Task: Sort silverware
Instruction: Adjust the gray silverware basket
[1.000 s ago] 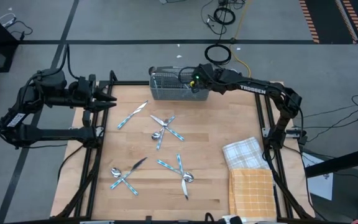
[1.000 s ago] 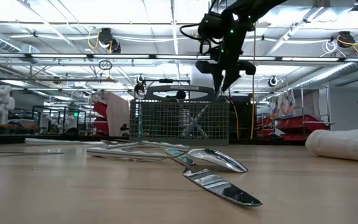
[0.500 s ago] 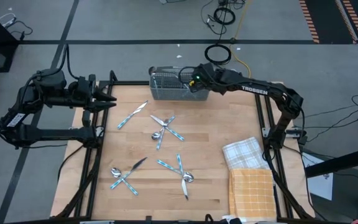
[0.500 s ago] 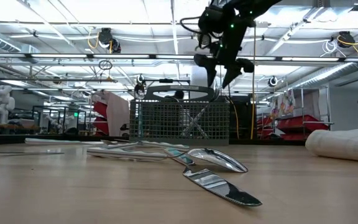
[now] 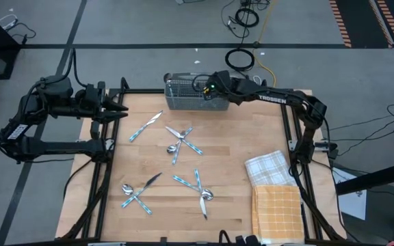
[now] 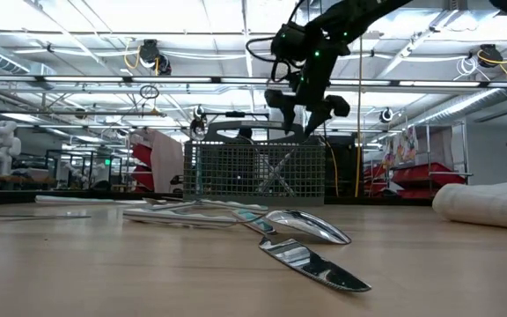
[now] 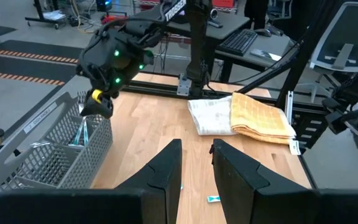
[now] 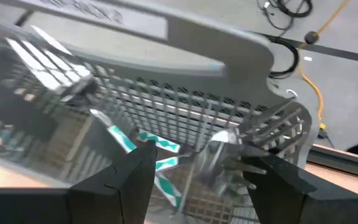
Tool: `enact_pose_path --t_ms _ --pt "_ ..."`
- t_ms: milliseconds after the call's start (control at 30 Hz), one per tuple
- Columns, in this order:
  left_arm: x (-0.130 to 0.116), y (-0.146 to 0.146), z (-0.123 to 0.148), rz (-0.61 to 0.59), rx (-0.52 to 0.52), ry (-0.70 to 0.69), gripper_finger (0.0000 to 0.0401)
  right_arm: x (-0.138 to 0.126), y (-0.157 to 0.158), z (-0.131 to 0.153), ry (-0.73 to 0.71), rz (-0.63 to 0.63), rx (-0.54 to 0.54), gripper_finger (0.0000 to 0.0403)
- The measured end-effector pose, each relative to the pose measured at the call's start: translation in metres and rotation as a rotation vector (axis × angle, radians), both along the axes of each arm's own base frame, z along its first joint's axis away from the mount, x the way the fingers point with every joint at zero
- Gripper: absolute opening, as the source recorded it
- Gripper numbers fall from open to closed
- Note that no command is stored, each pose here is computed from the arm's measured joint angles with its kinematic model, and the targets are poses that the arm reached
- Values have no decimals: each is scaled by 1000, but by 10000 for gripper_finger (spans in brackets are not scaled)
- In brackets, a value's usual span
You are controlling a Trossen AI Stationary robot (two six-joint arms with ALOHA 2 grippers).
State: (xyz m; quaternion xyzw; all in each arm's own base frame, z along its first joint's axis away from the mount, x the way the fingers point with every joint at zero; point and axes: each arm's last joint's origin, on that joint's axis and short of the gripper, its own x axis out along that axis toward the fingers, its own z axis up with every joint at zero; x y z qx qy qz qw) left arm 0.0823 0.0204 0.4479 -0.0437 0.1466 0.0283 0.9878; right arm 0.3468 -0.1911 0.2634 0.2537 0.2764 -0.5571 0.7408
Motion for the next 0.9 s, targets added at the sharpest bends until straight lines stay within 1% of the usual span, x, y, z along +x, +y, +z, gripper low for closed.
enact_pose_path --t_ms 67,200,433,533,600,700,833,900 --pt "0 0 0 0 0 0 95 0 -2 -4 18 -21 -4 218" --pt "0 0 0 1 0 0 95 -3 -4 -3 33 -33 -14 210" --pt "0 0 0 0 0 0 95 -9 12 24 -38 20 -18 208" --pt "0 0 0 0 0 0 95 -14 19 30 -4 -10 -53 208" --pt "0 0 0 0 0 0 95 -17 19 29 15 -41 -55 208" --pt "0 0 0 0 0 0 95 -16 15 25 20 -55 -49 208" --pt "0 0 0 0 0 1 95 -16 15 24 22 -49 -39 208" --pt "0 0 0 0 0 1 95 -19 17 28 24 -40 -38 208"
